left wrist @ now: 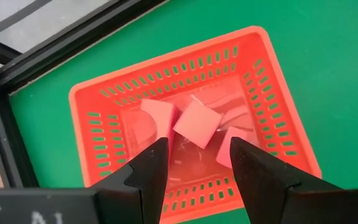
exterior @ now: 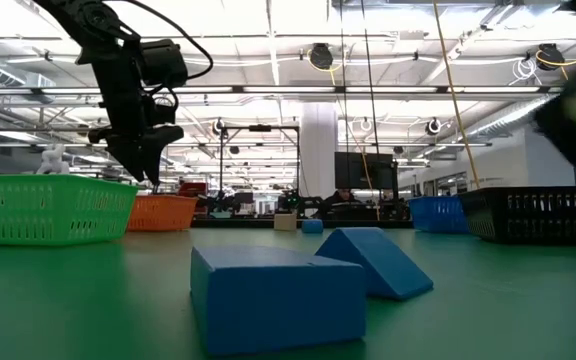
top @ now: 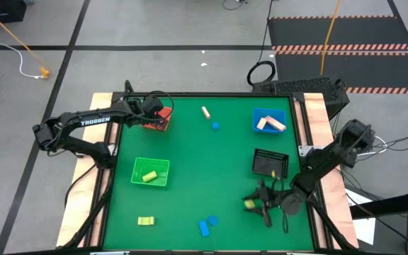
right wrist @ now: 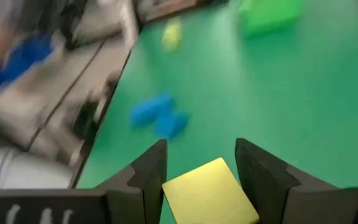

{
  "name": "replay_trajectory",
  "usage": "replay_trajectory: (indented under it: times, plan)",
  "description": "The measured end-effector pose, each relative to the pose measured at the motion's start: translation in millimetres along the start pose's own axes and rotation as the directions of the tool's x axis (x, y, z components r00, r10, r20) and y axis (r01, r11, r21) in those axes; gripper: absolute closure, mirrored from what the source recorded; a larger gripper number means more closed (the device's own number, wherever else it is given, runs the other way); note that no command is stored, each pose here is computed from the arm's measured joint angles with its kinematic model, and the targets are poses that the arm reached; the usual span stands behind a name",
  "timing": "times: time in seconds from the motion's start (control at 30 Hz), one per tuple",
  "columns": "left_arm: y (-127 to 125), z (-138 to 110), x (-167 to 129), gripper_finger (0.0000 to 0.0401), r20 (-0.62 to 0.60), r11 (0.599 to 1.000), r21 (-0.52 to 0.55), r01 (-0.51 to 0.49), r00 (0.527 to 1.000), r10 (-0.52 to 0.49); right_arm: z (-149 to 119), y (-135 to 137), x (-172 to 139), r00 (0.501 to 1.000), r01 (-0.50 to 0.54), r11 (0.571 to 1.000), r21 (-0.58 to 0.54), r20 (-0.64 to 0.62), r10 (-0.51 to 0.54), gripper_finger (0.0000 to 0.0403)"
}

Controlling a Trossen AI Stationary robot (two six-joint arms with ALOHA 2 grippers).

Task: Sort & place blocks by color
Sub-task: Put the right green block into the green basket

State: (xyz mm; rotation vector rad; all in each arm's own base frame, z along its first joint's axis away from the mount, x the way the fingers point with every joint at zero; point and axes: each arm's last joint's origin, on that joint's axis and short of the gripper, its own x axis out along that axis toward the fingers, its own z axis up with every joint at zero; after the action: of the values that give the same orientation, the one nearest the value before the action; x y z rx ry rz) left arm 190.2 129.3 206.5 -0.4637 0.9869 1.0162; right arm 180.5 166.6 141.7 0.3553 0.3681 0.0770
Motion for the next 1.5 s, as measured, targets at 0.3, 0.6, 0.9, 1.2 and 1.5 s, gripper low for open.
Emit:
replay_trajectory:
  times: [0.3,0.6,0.9,1.2,1.5]
  plan:
    - [-17.4,-10.1,-6.1,0.0229,-0.066,0.956,0.255,0.144,0.989,-0.132,54.3,-38.7,9.5,0.964,0.179,0.983,0.043,0.19,-0.184,0.0249]
    - [-54.5,-40.3,-40.9,0.0229,-0.111,0.815,0.48,0.325,0.944,-0.311,73.8,-65.4,18.2,0.922,0.291,0.957,0.019,0.262,-0.285,0.0249]
    - [-64.6,-60.3,-80.1,0.0229,0.019,0.866,0.349,0.359,0.921,-0.389,92.5,-89.4,54.7,0.933,0.181,0.983,-0.011,0.319,-0.168,0.0249]
    - [-52.0,-64.1,-106.3,0.0229,0.155,0.893,0.223,0.391,0.89,-0.428,121.0,-83.6,134.4,0.945,0.116,0.974,-0.192,0.322,-0.049,0.0249]
    - [-45.1,-66.4,-117.7,0.0229,0.186,0.876,0.204,0.436,0.862,-0.472,137.6,-75.5,197.8,0.926,0.14,0.956,-0.257,0.377,-0.034,0.0249]
